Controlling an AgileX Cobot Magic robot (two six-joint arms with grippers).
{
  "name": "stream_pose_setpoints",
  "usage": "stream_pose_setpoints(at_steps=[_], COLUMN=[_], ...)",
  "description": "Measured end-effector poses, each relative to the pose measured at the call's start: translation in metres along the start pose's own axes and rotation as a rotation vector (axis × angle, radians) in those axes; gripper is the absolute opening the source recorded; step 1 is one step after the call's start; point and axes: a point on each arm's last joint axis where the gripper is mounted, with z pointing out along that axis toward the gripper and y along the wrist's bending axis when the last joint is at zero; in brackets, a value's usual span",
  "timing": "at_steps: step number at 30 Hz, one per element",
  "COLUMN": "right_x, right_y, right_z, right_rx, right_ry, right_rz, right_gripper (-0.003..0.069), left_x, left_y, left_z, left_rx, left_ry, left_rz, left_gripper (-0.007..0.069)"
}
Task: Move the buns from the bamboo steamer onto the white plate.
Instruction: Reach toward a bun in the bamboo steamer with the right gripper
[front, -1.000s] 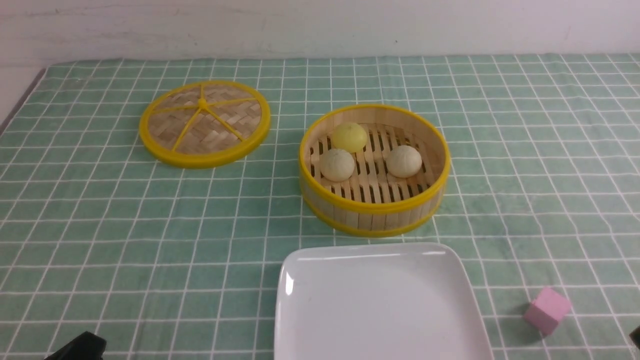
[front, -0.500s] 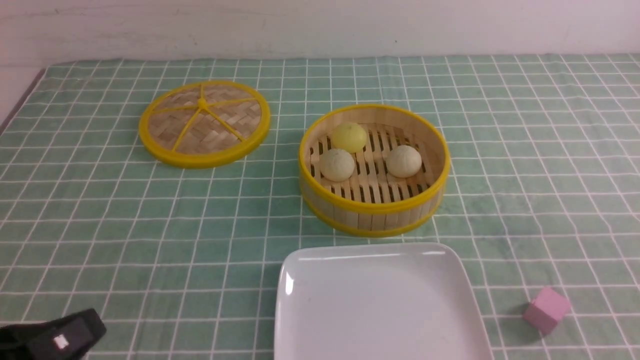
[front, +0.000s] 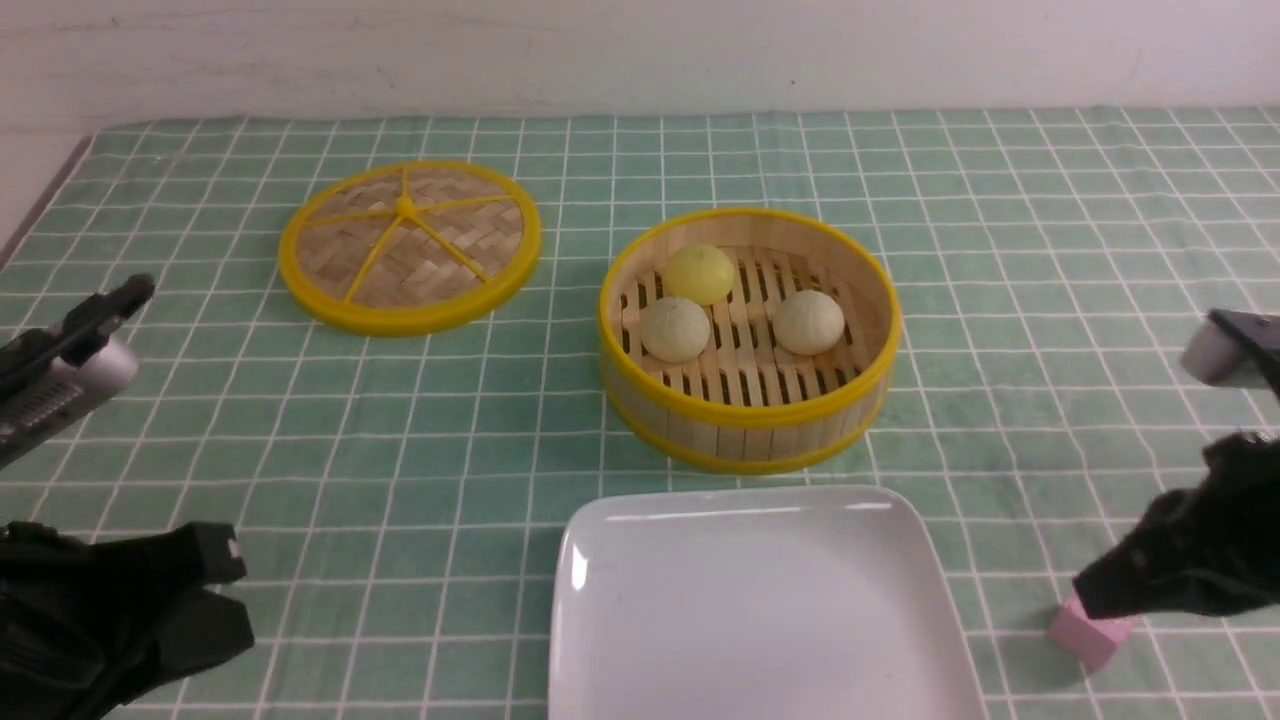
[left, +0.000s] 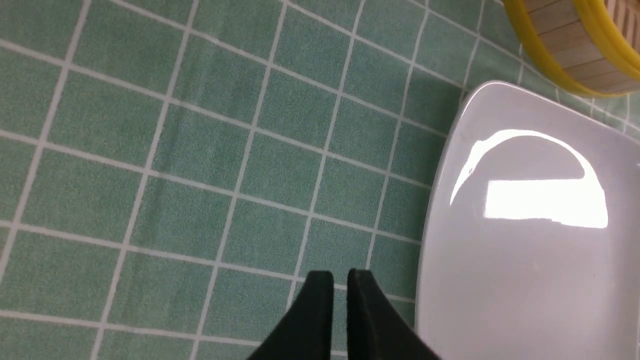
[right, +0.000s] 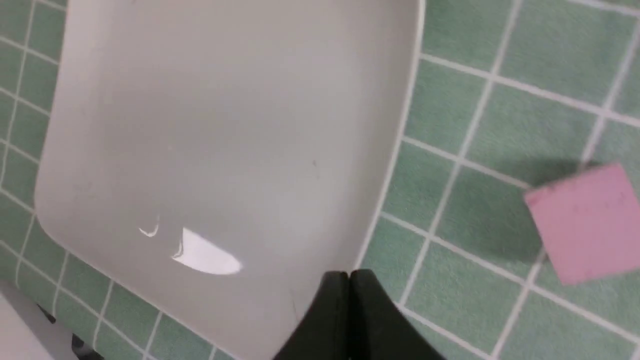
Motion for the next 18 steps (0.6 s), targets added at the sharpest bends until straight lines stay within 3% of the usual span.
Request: stream_pose_setpoints(at_steps=[3,9,14,18], right_x=[-0.019,-0.075,-0.129,-0.171], right_y=[0.004,0.021,0.027,0.024], right_z=[0.008,0.033,0.054,0.078], right_rx=[0.011,0.121,0.241,0.311], right_ry=[0.029,0.083,0.056,0.018], right_rz=[-0.034,-0.095,-0.141,-0.153], right_gripper=[0.0005,0.0022,0.0077,0.0195], left_x=[-0.001,-0.001,-0.001,-0.001], left_y=[0.000,0.000,0.000,0.000], left_z=[0.002,0.002,0.002,0.002], left_rx=[-0.004,-0.004,-0.004,-0.004], left_ry=[0.009,0.009,0.011,0.013], left_rz=[0.001,0.002,0.004,0.004], left_gripper=[0.0130,0.0229,0.0262,0.0265])
